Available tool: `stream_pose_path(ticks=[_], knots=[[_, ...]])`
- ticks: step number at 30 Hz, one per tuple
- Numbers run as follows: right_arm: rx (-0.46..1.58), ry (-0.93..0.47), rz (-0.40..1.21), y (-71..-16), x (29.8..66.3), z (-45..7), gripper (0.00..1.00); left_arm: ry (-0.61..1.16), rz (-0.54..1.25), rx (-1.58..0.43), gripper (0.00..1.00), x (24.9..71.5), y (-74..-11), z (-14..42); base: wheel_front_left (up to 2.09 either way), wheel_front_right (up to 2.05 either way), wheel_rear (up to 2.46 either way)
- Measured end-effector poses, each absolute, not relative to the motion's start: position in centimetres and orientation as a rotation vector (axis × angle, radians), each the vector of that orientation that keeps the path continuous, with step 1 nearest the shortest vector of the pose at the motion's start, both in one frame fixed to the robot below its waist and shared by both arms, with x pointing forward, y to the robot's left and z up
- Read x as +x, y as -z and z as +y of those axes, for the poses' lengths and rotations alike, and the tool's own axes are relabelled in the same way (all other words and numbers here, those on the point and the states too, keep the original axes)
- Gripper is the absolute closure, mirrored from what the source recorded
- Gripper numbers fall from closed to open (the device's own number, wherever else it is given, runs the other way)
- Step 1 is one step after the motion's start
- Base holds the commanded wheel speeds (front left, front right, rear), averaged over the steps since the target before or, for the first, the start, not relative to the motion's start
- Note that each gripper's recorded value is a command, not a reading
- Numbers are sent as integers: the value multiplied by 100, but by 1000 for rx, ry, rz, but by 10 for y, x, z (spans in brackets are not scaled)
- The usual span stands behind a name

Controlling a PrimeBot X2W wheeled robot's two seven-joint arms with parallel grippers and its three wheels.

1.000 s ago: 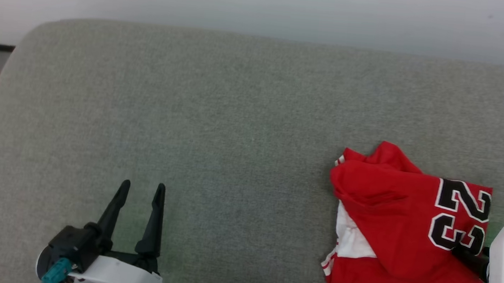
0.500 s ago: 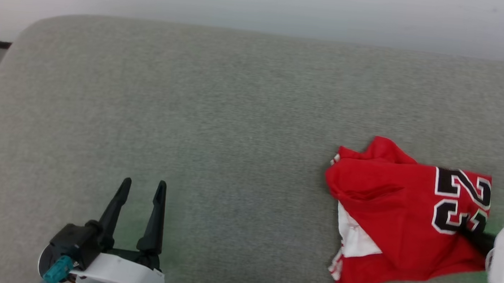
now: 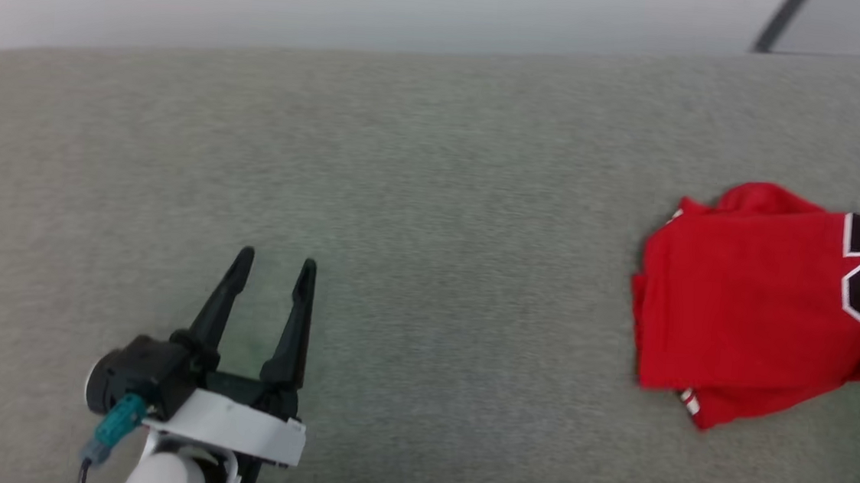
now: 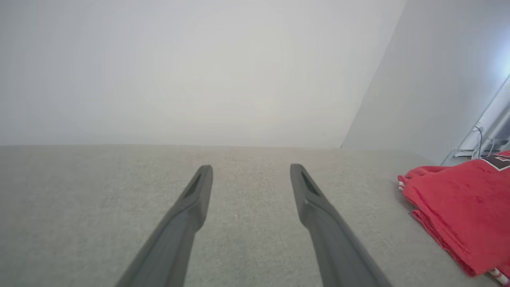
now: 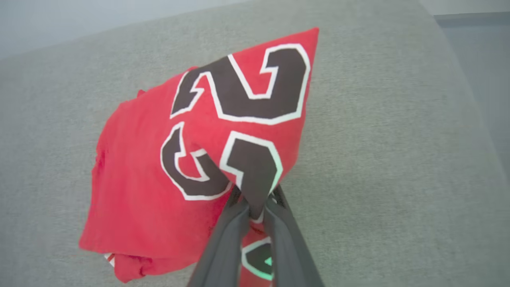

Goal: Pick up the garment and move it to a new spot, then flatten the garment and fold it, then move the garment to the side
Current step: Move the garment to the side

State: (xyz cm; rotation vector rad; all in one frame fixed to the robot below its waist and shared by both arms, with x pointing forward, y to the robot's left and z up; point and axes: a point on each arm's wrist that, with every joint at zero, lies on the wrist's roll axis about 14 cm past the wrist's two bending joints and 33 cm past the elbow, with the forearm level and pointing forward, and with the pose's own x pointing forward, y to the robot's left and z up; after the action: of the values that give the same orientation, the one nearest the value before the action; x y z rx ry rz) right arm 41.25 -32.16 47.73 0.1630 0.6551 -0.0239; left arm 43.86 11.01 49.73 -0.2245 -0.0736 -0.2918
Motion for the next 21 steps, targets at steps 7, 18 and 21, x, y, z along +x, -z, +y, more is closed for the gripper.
stream_pose_path(ticks=[7,18,21], knots=[[147,192,609,-483,398,-377,100,413,-101,-217,0,459,-503,75,0,0,0],[-29,369,584,-482,418,-442,100,514,-136,-175,0,490,-499,54,0,0,0],[-78,384,595,-475,427,-449,100,531,-148,-164,0,497,-500,51,0,0,0]])
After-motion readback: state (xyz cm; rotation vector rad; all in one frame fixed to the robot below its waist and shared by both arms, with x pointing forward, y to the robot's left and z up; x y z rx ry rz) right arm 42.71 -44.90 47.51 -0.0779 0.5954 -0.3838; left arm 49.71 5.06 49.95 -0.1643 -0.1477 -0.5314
